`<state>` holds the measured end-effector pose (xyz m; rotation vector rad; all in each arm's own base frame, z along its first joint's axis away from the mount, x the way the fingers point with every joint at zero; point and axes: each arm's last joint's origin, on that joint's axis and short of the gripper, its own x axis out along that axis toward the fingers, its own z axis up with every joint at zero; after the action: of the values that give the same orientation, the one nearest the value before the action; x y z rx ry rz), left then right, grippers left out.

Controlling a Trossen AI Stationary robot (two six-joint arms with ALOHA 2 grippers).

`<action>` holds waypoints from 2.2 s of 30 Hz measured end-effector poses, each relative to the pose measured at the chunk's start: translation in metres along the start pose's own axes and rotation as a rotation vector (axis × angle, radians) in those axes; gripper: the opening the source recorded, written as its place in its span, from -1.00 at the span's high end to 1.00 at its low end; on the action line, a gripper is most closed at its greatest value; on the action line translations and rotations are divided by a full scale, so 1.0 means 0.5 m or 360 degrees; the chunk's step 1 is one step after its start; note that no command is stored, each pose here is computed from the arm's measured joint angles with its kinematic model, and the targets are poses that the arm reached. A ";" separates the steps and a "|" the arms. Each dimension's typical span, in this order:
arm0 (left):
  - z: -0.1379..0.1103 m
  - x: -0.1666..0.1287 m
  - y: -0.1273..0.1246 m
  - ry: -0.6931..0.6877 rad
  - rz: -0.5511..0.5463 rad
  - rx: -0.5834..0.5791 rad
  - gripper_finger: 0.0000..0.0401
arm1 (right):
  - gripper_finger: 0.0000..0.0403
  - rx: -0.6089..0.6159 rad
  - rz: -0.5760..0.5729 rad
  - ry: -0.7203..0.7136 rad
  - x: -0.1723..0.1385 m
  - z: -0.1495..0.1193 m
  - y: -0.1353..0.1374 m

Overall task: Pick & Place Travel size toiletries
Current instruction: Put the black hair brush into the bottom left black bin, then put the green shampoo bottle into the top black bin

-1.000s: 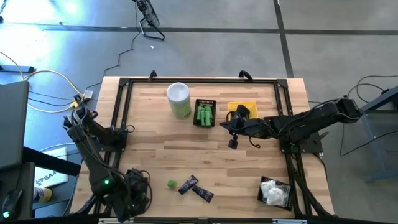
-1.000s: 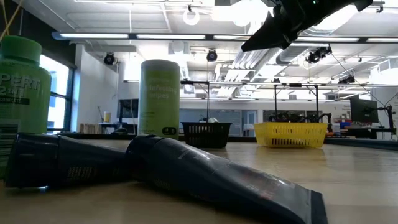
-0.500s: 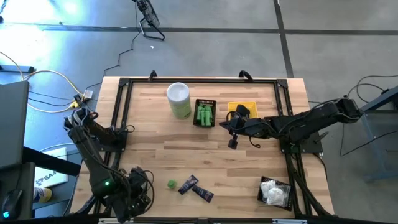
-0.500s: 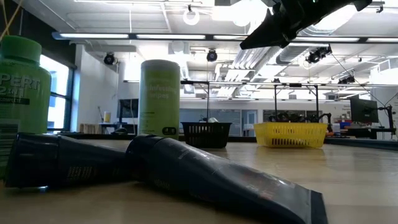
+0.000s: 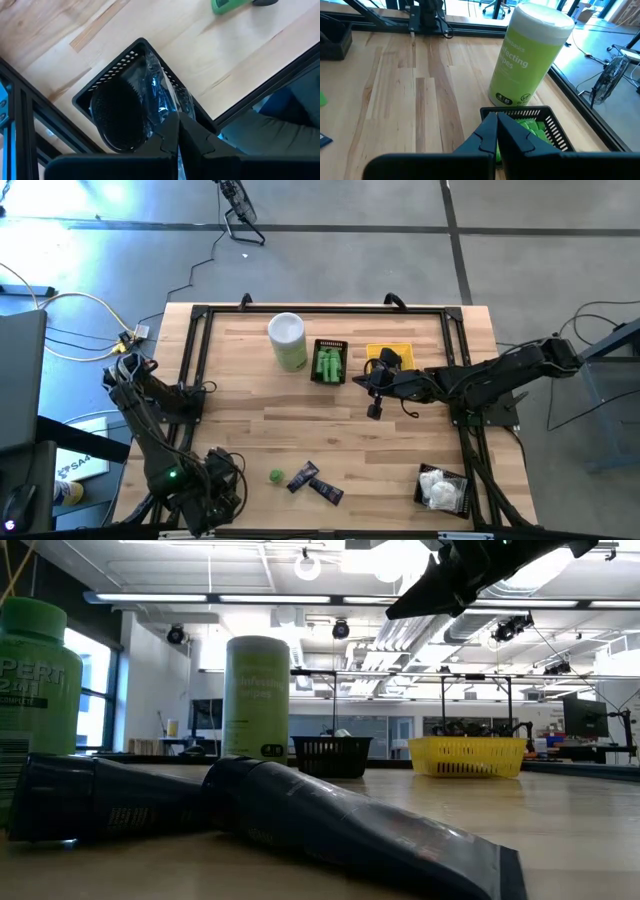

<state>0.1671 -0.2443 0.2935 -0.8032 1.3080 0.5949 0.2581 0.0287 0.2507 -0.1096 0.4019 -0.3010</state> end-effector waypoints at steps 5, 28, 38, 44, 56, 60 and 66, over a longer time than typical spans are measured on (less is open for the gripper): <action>0.001 0.000 0.002 -0.0007 0.0018 0.0002 1.00 | 0.98 0.0000 0.0001 0.0000 0.000 0.000 0.000; 0.018 -0.015 0.019 -0.0246 0.0041 0.0229 0.40 | 0.98 -0.0011 0.0002 -0.0012 0.000 0.002 0.000; 0.029 -0.020 0.007 -0.0650 -0.0086 0.0498 0.89 | 0.98 -0.0056 0.0124 -0.0030 0.000 0.004 0.005; 0.037 -0.026 -0.017 -0.0982 -0.0204 0.0710 0.97 | 0.98 -0.0105 0.0161 -0.0033 0.000 0.004 0.006; 0.175 -0.025 -0.085 -0.1226 -0.0112 0.1103 1.00 | 0.98 -0.0105 0.0159 -0.0033 0.000 0.004 0.006; 0.228 -0.027 -0.102 -0.1231 -0.0120 0.1279 1.00 | 0.98 -0.0105 0.0159 -0.0033 0.000 0.004 0.006; 0.306 -0.028 -0.107 -0.1201 -0.0152 0.1306 1.00 | 0.98 -0.0107 0.0157 -0.0031 0.000 0.003 0.006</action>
<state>0.2982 -0.1541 0.3264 0.0616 0.6894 0.1944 0.2594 0.0317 0.2518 -0.1582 0.3969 -0.1892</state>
